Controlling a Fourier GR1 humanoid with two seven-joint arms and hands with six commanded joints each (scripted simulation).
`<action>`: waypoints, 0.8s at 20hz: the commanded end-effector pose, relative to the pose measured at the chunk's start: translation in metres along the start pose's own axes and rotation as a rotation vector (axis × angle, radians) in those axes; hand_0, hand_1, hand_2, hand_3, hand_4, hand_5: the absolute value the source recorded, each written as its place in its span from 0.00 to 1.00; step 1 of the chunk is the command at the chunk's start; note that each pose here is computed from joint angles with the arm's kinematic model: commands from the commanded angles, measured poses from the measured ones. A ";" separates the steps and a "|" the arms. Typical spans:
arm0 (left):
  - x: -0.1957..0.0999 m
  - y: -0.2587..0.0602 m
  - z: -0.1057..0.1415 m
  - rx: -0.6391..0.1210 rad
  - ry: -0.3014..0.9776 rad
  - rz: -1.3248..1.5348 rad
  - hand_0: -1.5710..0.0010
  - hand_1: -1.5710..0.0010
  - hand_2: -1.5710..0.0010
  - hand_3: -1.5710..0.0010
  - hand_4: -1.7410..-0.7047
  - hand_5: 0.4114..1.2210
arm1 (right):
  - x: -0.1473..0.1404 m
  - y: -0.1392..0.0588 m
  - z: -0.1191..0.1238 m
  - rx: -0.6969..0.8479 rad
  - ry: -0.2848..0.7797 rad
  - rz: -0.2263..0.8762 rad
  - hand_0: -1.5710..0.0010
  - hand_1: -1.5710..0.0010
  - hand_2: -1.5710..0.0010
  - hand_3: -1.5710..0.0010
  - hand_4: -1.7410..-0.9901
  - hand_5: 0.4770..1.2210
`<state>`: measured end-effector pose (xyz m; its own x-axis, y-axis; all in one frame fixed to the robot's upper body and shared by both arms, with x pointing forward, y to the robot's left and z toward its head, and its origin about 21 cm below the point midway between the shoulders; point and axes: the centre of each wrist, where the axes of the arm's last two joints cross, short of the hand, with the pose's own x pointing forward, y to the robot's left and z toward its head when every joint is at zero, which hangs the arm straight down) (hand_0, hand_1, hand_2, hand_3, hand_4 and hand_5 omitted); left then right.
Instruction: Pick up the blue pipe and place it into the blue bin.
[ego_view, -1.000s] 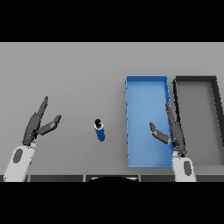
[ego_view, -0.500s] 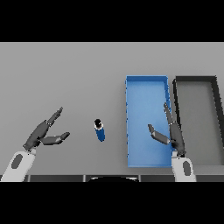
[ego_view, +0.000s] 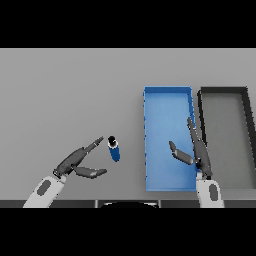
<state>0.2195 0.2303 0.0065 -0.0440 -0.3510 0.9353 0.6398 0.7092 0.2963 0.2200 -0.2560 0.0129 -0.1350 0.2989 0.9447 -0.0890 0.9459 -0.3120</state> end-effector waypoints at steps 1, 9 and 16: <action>0.002 -0.003 -0.006 -0.006 -0.016 0.005 1.00 1.00 1.00 1.00 0.57 0.05 | 0.001 0.000 -0.002 -0.004 0.001 -0.001 1.00 1.00 1.00 1.00 0.70 0.20; -0.005 -0.026 -0.054 -0.010 -0.062 0.031 1.00 1.00 1.00 1.00 0.60 0.06 | 0.000 -0.002 0.002 -0.017 0.015 -0.003 1.00 1.00 1.00 1.00 0.71 0.21; -0.008 -0.044 -0.077 -0.017 -0.066 0.034 1.00 1.00 1.00 1.00 0.63 0.04 | -0.001 -0.004 0.007 -0.011 -0.012 0.019 1.00 1.00 1.00 1.00 0.71 0.23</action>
<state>0.2508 0.1547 -0.0287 -0.0721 -0.2862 0.9555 0.6548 0.7090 0.2617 0.2137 -0.2609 0.0129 -0.1510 0.3147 0.9371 -0.0751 0.9416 -0.3283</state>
